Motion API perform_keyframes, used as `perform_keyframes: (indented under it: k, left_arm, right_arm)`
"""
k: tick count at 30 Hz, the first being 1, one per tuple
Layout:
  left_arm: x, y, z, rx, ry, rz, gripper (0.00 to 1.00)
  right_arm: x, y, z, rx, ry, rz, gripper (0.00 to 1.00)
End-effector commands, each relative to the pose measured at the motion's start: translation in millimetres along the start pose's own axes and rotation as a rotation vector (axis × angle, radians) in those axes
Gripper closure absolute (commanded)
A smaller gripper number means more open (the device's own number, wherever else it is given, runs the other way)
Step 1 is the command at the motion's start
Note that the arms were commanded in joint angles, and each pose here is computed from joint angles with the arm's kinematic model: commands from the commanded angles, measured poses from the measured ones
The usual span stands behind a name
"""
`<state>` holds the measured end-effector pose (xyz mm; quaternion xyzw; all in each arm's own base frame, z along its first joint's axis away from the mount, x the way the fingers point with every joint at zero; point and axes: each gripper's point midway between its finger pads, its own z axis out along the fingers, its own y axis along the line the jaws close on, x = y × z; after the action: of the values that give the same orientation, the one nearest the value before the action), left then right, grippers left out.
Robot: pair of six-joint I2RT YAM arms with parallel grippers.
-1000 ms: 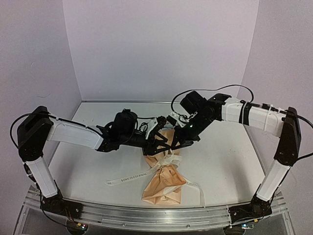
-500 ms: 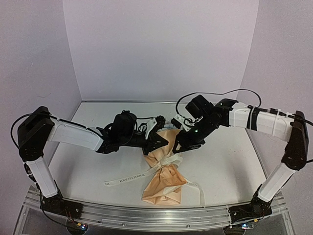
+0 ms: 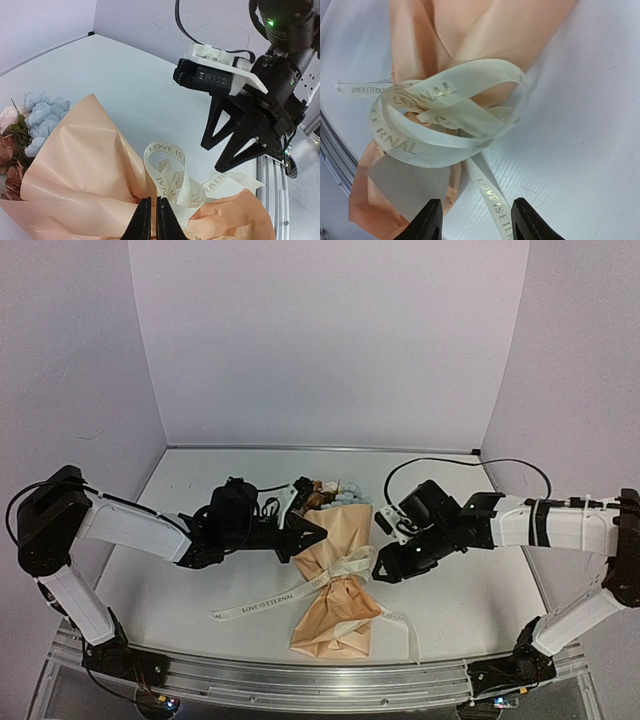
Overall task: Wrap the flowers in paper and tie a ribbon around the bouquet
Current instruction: Cross the half-tied ribbon over the folded bouquet.
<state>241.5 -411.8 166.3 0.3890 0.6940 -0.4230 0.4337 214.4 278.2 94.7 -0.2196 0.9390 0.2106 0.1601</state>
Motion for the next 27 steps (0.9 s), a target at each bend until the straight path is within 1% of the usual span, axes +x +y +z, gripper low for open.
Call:
perform_keyframes:
  k: [1, 4, 6, 9, 11, 13, 16, 20, 25, 27]
  left_arm:
    - [-37.7, -12.3, -11.4, 0.031, -0.083, 0.003, 0.91]
    - [-42.7, -18.2, -4.9, 0.066, -0.043, 0.037, 0.90]
    - [-40.4, -18.3, -1.2, 0.073, -0.015, 0.049, 0.89]
    - [-39.5, -17.8, 2.8, 0.078, 0.000, 0.067, 0.86]
    - [-39.1, -17.6, 5.8, 0.083, 0.011, 0.072, 0.85]
    - [-39.1, -17.0, 8.0, 0.084, 0.013, 0.079, 0.83]
    - [-39.9, -15.8, 10.1, 0.080, 0.016, 0.090, 0.81]
    - [-39.4, -15.2, 10.0, 0.077, 0.018, 0.096, 0.80]
    - [-38.8, -14.1, 8.8, 0.068, 0.020, 0.107, 0.78]
    - [-38.9, -13.2, 8.3, 0.063, 0.023, 0.114, 0.78]
  right_arm:
    - [-17.3, 15.6, 6.9, -0.018, -0.070, -0.007, 0.57]
    - [-22.7, 5.0, 6.8, 0.040, -0.101, 0.007, 0.57]
    - [-30.3, -0.5, 2.7, 0.053, -0.125, 0.049, 0.52]
    - [-40.0, -10.4, -2.8, 0.043, -0.145, 0.155, 0.43]
    - [-47.7, -18.3, -6.0, 0.040, -0.165, 0.223, 0.38]
    - [-57.1, -20.0, -5.6, 0.006, -0.158, 0.308, 0.36]
    - [-66.4, -18.8, 0.2, -0.032, -0.135, 0.386, 0.36]
    - [-76.9, -13.2, 6.7, -0.062, -0.117, 0.431, 0.38]
    - [-73.7, -9.9, 19.2, -0.082, -0.067, 0.485, 0.48]
    - [-70.1, -10.6, 21.6, -0.081, -0.054, 0.491, 0.54]
